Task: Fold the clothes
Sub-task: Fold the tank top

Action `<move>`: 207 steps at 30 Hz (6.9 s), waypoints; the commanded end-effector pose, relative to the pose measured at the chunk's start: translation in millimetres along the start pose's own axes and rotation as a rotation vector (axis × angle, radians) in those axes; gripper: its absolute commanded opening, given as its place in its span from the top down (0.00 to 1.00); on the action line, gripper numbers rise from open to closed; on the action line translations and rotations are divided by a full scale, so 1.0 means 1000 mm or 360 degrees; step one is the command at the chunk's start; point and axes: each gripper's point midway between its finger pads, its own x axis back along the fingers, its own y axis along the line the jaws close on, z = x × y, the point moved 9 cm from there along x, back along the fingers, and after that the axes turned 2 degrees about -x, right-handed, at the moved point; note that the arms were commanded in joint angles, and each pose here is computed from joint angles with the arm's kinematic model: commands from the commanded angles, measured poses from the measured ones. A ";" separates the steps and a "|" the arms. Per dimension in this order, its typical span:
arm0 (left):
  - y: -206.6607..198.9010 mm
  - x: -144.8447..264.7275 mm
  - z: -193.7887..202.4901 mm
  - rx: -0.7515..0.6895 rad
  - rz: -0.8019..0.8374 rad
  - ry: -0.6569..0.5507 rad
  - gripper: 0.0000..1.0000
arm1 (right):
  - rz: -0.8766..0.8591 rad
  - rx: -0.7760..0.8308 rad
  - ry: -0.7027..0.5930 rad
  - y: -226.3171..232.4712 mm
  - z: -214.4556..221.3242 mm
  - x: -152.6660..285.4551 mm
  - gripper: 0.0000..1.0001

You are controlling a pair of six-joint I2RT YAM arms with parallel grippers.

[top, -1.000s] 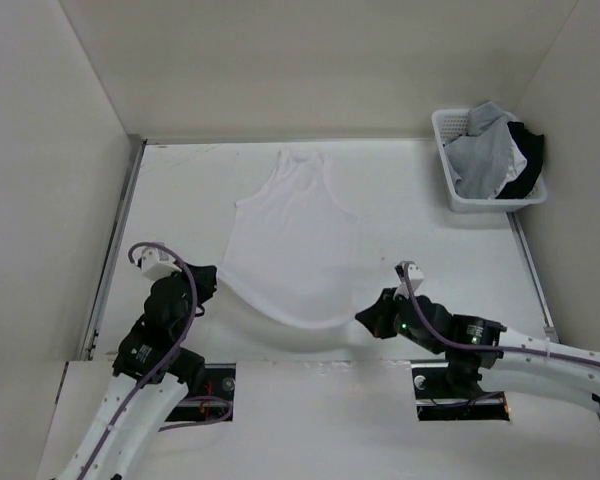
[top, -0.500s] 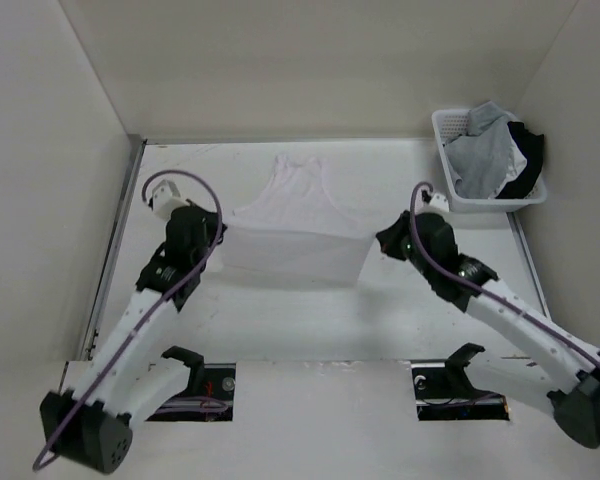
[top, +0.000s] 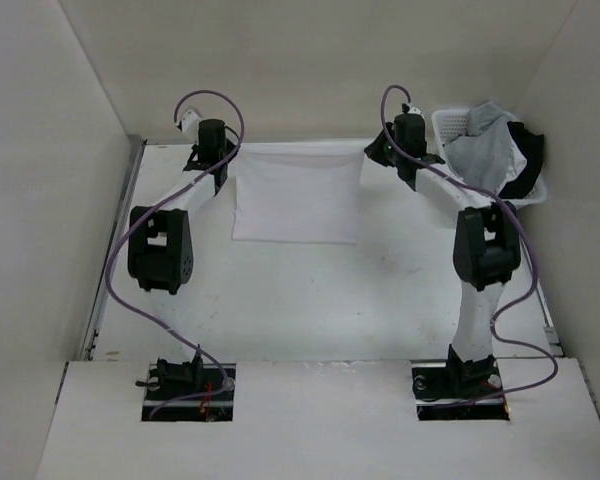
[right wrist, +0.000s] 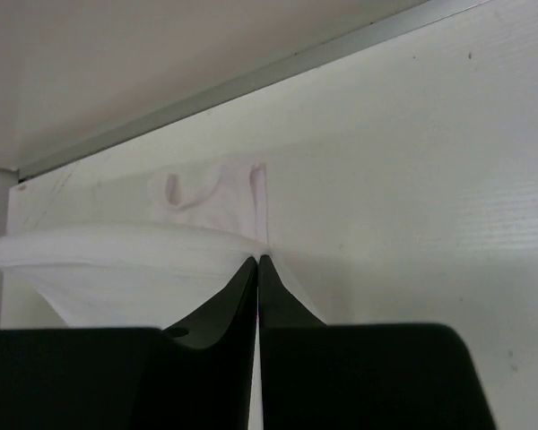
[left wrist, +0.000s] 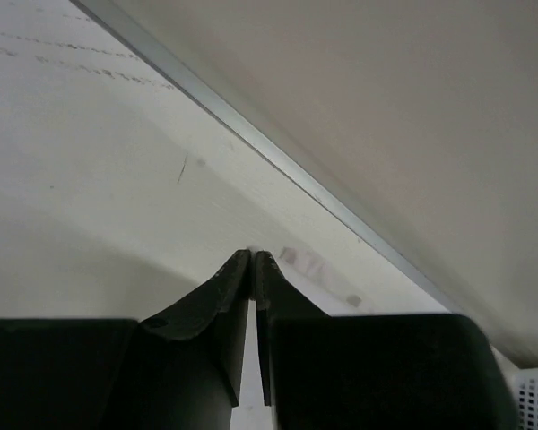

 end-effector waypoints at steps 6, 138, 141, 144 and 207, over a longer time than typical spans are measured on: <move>-0.014 -0.019 -0.009 -0.0032 0.0117 -0.0017 0.66 | -0.0039 -0.0095 -0.0020 0.008 -0.013 -0.041 0.52; 0.111 0.182 0.069 0.0199 0.0264 0.0226 1.00 | -0.0026 -0.0046 0.0149 -0.037 0.117 0.135 0.99; 0.122 0.205 0.075 0.0215 0.0299 0.0246 1.00 | 0.0000 -0.0059 0.0134 -0.045 0.127 0.151 0.99; 0.133 0.223 0.083 0.0257 0.0336 0.0296 1.00 | 0.0007 -0.0075 0.0147 -0.053 0.143 0.165 0.99; 0.075 0.285 0.138 -0.0136 0.0622 0.0512 0.83 | -0.0026 0.0099 0.0233 0.026 0.165 0.198 0.98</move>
